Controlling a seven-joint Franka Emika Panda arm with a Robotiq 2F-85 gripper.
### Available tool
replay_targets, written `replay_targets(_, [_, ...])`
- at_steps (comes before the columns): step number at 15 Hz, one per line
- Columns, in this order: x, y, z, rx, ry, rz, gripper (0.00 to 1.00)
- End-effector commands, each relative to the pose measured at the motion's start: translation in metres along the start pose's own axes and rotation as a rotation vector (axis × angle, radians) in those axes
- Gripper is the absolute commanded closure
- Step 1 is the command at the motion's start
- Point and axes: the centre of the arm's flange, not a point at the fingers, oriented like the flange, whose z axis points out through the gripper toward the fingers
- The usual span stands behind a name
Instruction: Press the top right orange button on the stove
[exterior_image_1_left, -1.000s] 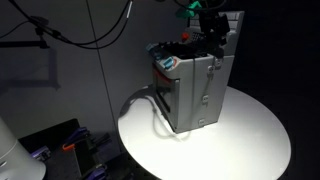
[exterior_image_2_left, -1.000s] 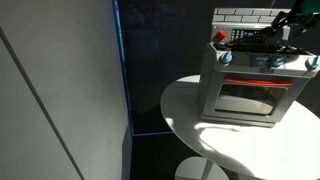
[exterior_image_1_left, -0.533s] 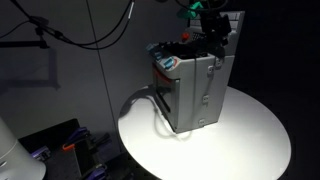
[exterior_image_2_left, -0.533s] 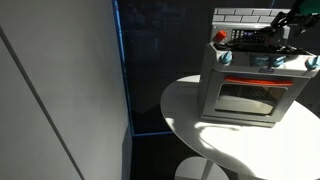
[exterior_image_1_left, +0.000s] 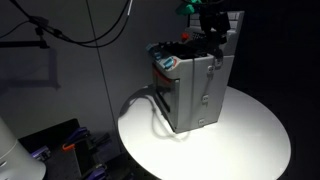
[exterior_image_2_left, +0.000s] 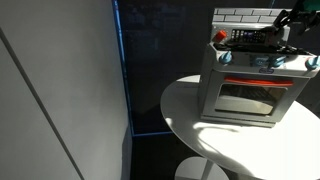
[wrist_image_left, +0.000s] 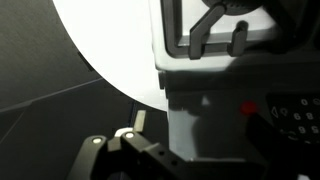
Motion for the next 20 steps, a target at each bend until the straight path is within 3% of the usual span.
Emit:
replay_targets(1, [-0.015,0.017,-0.030,0.013,-0.065,0.010,0.00])
replay_targets(15, [-0.097,0.077,-0.125,0.051,-0.446,-0.108,0.00])
replay_targets(20, [-0.120,0.102,-0.177,0.060,-0.453,-0.140,0.00])
